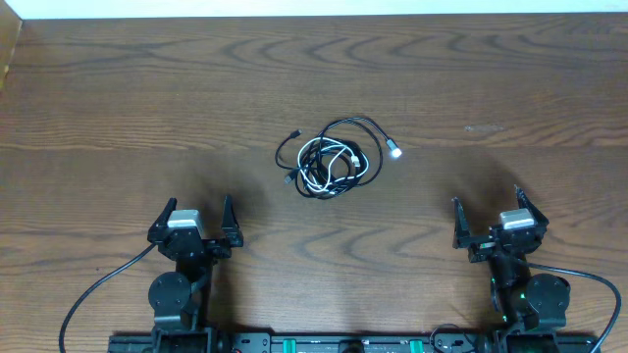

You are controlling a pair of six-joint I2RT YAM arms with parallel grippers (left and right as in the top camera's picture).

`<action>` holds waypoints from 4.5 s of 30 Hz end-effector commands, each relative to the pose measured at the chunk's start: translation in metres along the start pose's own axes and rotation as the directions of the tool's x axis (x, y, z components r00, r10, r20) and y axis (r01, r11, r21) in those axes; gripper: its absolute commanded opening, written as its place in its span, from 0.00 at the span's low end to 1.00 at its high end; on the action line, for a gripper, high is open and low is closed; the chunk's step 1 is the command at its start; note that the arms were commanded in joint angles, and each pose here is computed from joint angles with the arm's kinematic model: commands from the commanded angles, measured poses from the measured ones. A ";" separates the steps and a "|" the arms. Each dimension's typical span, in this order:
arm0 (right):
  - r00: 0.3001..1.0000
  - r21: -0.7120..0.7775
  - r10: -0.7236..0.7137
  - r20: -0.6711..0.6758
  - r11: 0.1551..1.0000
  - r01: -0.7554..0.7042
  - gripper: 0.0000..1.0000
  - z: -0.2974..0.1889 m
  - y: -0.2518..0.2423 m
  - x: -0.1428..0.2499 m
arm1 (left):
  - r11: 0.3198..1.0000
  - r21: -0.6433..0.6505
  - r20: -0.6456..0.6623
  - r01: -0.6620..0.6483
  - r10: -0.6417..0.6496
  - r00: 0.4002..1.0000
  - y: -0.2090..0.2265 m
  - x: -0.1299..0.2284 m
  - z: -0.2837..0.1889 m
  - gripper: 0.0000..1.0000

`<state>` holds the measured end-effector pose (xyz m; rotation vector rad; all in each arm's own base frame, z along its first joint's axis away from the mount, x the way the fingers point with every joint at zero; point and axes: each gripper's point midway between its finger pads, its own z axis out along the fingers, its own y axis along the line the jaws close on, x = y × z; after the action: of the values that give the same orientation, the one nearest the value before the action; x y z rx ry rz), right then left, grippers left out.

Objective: Untangle cables
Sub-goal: 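Raise both grippers from rest and open them, then move the left gripper toward the cable bundle's left side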

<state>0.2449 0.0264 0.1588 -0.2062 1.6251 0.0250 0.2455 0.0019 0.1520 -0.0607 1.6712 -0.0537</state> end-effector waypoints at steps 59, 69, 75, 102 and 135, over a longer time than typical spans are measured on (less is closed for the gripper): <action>1.000 -0.003 -0.004 0.000 1.000 0.004 0.99 0.000 0.001 0.000 | 1.000 0.010 -0.050 -0.001 0.002 0.999 -0.002 0.014 0.000 0.98; 0.999 -0.004 0.015 0.037 1.000 -0.015 0.99 0.000 0.001 -0.009 | 0.996 0.087 -0.043 0.002 0.002 0.999 -0.015 0.012 0.000 0.98; 0.989 -0.216 -0.011 0.145 0.975 0.043 0.99 -0.007 0.037 -0.032 | 0.985 0.175 -0.035 0.004 0.002 0.999 -0.030 0.008 -0.003 0.98; 0.987 -0.486 -0.088 -0.136 0.874 0.011 0.99 0.004 0.061 -0.106 | 0.923 0.371 -0.345 0.101 0.036 0.938 -0.078 -0.120 0.020 0.98; 0.817 -0.429 0.036 -0.575 0.837 -0.339 0.99 0.077 0.055 -0.088 | 0.911 0.362 -0.591 0.197 0.061 0.804 -0.083 -0.108 0.059 0.98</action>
<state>0.3136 0.1000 0.2300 -0.5213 2.1933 0.5953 0.3131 -0.0693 0.2548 0.2153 2.2692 -0.5188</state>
